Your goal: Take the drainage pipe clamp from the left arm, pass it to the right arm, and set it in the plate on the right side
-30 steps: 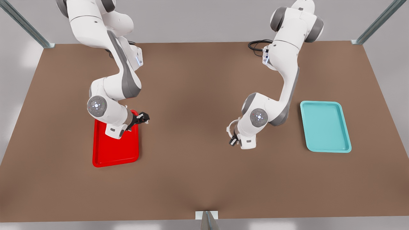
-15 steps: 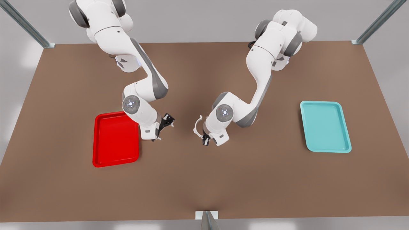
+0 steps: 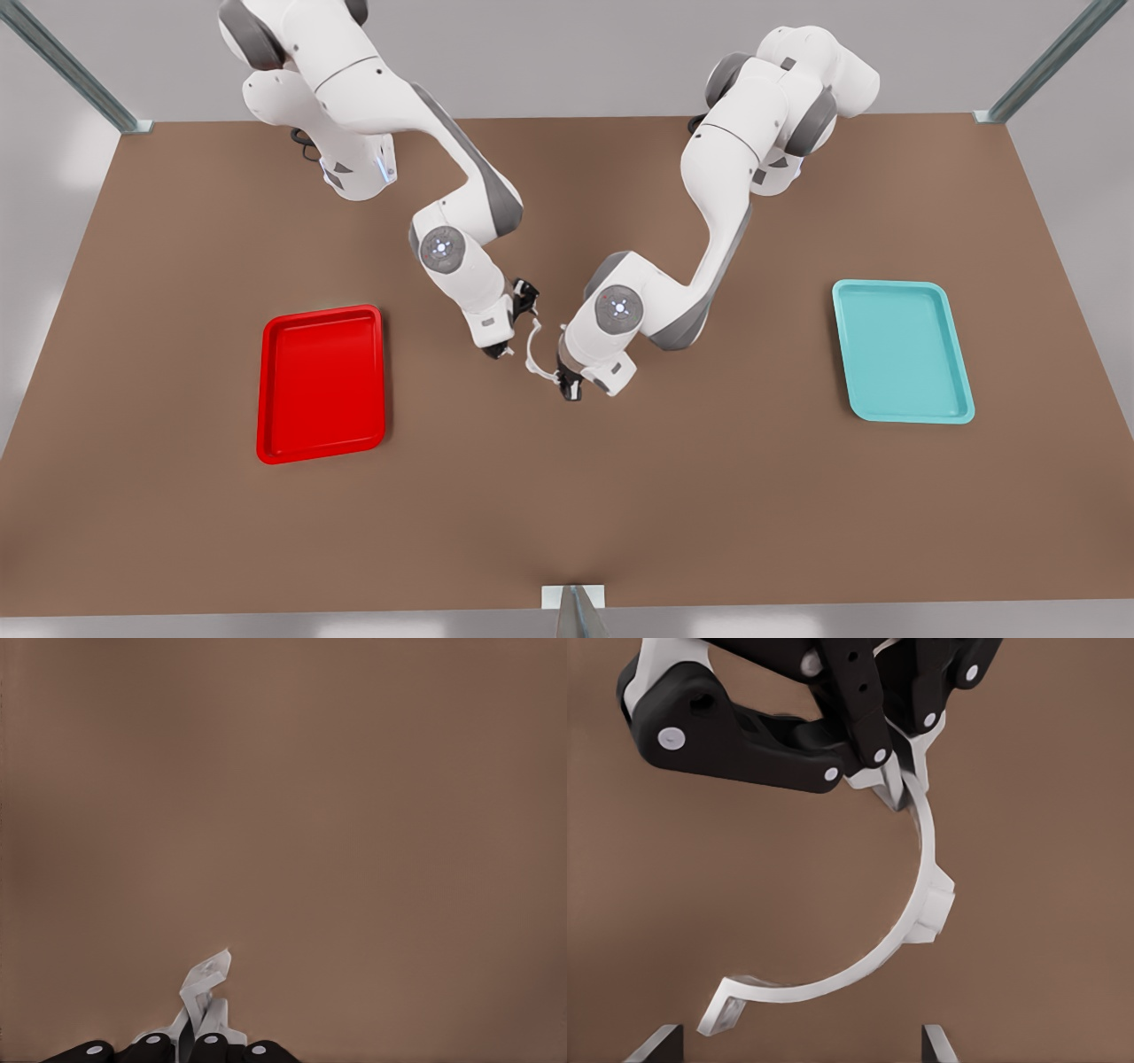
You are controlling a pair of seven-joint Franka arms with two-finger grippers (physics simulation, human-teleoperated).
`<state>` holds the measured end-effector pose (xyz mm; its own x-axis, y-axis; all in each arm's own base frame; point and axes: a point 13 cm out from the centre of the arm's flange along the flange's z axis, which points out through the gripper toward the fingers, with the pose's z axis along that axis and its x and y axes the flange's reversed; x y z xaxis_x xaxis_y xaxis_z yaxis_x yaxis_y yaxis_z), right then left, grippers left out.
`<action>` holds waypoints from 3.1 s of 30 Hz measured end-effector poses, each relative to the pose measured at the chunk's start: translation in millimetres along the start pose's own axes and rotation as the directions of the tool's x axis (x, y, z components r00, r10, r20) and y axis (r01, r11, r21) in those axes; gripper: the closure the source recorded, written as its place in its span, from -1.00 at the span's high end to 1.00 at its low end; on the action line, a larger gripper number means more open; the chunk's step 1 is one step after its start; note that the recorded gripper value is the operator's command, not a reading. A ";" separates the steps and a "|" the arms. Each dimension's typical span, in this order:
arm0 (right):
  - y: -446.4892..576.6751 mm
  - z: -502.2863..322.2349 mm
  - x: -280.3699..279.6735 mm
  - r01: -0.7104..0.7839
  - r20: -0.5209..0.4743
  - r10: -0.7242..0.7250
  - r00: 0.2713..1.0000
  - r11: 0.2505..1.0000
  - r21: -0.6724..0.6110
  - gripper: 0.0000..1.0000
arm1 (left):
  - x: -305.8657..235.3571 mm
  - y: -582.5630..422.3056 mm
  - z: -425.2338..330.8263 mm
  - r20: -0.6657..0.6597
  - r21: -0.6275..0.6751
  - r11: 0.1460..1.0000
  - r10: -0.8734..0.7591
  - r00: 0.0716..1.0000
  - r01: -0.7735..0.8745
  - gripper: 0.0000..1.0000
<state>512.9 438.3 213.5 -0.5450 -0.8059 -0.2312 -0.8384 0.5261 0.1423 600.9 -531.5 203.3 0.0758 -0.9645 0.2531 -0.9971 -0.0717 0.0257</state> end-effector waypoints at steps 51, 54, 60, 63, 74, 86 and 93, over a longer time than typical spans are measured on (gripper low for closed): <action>-33.8 38.1 -29.0 -0.144 0.041 0.145 0.989 0.989 -0.015 -0.57 | 2.1 -9.1 -7.1 -0.018 0.026 0.979 -0.201 0.979 0.201 1.00; -38.2 35.7 -28.9 -0.145 0.041 0.145 0.988 0.989 -0.009 -0.57 | 4.0 -8.6 -11.3 -0.023 0.027 0.977 -0.211 0.977 0.212 1.00; -39.1 35.9 -28.2 -0.145 0.038 0.145 0.989 0.989 -0.004 -0.57 | 13.2 0.5 -27.8 -0.038 -0.019 0.973 -0.230 0.973 0.229 1.00; -40.1 34.6 -29.7 -0.146 0.041 0.146 0.988 0.989 -0.003 -0.57 | -26.8 -39.4 -72.0 -0.036 -0.024 0.959 -0.282 0.959 0.281 1.00; -278.7 -83.4 249.6 -0.388 -0.122 0.429 0.895 0.883 0.264 -0.57 | -329.8 -29.4 -310.8 0.220 -0.198 0.937 0.330 0.918 -0.289 1.00; -328.7 -58.3 366.6 -0.317 -0.204 0.423 0.883 0.857 0.405 1.00 | -354.1 26.0 -322.3 -0.131 -0.462 0.252 0.929 0.347 -0.850 1.00; -342.6 -72.8 345.1 -0.349 -0.145 0.459 0.877 0.815 0.463 1.00 | -366.3 30.0 -325.4 -0.286 -0.412 -0.034 0.954 0.093 -0.911 1.00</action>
<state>611.6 -39.9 155.1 -0.8633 -0.5047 0.0025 -0.4894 0.8358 -0.2489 545.5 -97.6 426.1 -0.9421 -0.0854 0.3243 -0.0320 0.9855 0.1666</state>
